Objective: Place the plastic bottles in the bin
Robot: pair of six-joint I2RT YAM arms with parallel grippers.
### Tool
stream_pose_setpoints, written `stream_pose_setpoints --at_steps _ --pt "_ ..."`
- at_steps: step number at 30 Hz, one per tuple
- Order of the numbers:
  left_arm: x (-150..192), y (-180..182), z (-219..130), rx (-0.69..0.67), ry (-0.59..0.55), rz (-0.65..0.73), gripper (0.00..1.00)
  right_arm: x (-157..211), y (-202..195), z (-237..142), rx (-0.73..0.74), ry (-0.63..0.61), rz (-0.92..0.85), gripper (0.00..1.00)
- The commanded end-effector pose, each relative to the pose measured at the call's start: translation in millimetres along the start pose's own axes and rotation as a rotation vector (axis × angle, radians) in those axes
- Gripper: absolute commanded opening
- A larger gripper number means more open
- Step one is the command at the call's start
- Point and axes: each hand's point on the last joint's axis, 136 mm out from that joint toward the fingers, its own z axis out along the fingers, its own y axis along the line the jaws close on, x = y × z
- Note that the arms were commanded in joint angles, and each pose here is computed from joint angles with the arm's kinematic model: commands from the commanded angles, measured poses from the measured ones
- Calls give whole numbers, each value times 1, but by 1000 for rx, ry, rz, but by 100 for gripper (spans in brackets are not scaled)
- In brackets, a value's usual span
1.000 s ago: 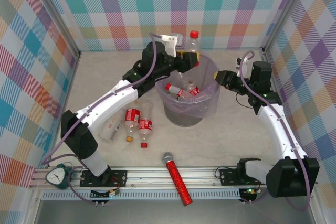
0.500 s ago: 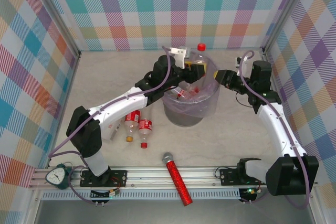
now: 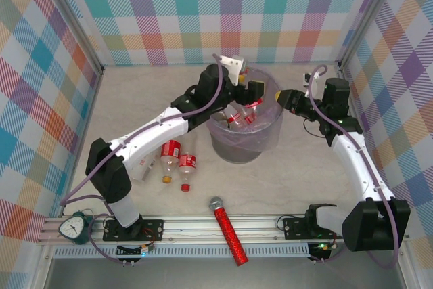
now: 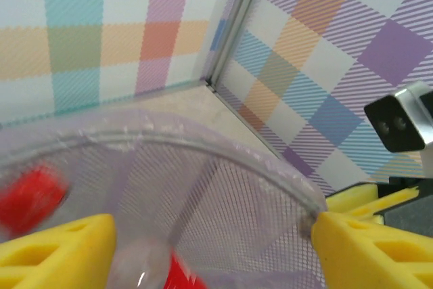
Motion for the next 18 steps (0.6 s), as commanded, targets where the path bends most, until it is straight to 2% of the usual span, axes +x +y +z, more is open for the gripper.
stream_pose_setpoints --at_steps 1,5,11,13,18 --pt "-3 7 7 -62 20 39 67 9 -5 5 -2 39 22 34" --pt "8 21 19 -144 77 39 57 9 -5 5 -2 39 16 34" --pt "20 42 29 -227 108 36 57 10 -6 6 1 44 15 34" --pt "37 48 30 -254 173 41 56 10 -7 6 1 45 16 34" --pt "68 52 33 -245 246 -1 38 11 -8 7 0 46 17 34"
